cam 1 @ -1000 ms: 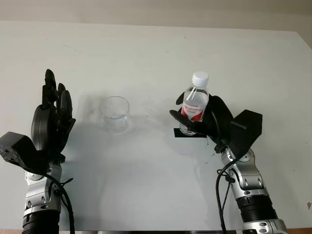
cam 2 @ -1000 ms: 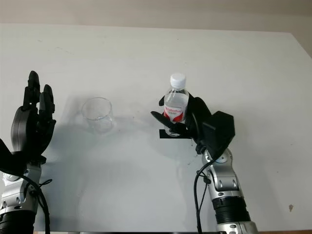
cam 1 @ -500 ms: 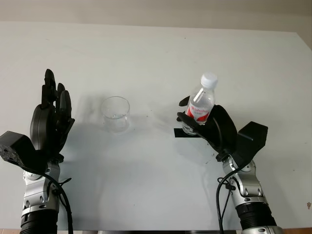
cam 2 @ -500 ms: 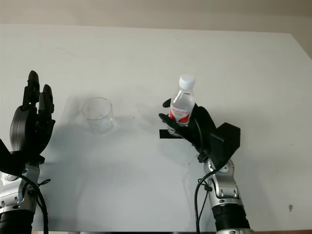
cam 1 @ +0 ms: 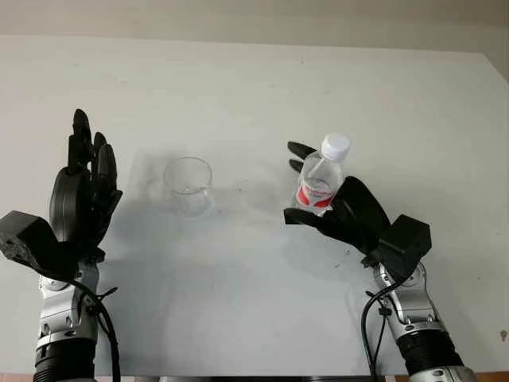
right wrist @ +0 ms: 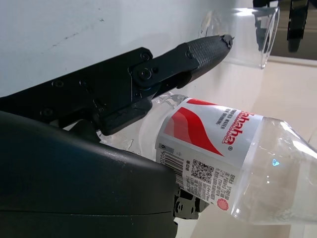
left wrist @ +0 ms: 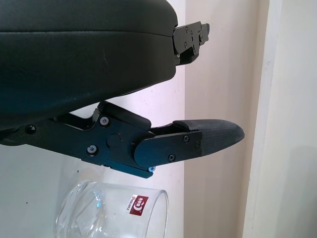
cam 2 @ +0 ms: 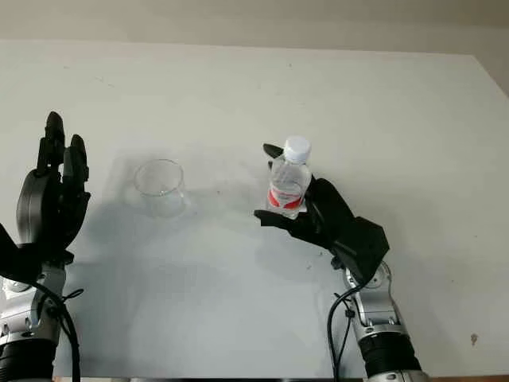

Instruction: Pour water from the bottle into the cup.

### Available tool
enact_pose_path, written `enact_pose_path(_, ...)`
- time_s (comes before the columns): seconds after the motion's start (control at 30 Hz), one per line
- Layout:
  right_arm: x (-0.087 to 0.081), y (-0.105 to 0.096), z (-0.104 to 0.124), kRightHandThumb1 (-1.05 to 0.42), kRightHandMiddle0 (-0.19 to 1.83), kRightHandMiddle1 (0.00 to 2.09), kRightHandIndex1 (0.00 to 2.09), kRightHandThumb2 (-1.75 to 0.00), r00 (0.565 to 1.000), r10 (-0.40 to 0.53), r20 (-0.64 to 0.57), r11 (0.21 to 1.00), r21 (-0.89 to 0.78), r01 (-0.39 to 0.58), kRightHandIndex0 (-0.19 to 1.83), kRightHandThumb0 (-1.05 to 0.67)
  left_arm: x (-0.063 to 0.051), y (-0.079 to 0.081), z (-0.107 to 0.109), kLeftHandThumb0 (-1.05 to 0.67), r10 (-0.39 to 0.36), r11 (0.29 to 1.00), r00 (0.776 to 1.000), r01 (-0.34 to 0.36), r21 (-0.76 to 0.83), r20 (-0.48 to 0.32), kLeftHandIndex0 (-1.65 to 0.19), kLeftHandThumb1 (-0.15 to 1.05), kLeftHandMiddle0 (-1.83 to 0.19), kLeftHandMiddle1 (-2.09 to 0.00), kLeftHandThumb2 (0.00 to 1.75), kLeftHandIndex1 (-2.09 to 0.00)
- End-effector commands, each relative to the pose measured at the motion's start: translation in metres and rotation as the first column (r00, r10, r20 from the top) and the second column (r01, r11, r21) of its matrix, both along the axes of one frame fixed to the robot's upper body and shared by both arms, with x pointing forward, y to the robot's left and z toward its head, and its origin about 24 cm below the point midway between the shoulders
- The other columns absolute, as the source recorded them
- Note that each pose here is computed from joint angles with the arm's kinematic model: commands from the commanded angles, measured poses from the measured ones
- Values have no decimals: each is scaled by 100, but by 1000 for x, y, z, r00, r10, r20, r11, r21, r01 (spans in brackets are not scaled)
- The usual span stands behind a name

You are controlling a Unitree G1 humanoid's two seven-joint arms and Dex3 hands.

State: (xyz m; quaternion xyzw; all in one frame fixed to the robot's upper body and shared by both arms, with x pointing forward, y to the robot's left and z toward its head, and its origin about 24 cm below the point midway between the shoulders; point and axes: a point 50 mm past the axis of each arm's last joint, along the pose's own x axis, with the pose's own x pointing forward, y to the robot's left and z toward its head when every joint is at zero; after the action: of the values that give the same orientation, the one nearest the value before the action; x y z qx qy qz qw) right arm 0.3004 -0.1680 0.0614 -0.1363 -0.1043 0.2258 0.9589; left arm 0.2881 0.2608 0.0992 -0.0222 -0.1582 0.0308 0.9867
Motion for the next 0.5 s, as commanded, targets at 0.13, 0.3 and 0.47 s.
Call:
enact_pose_path(0.13, -6, -13, -7, -95, -19, 0, 0, -6, 999, -47, -22, 999, 21, 48, -19, -94, 0, 0, 3, -73, 4, 1000, 1000, -4, 3, 17, 19, 105, 19, 0, 55, 0)
enact_pose_path(0.3, -6, -22, -6, -96, -19, 0, 0, -6, 990, -138, -14, 986, 97, 138, -19, -91, 0, -1, 2, -73, 8, 1000, 1000, -8, -1, 18, 19, 105, 19, 0, 55, 0)
enact_pose_path(0.47, -9, -24, -8, -98, -19, 0, 0, -6, 988, -148, -29, 981, 120, 151, -19, -94, -2, 0, 1, -72, 0, 1000, 1000, 0, -2, 23, 19, 105, 19, 0, 57, 0)
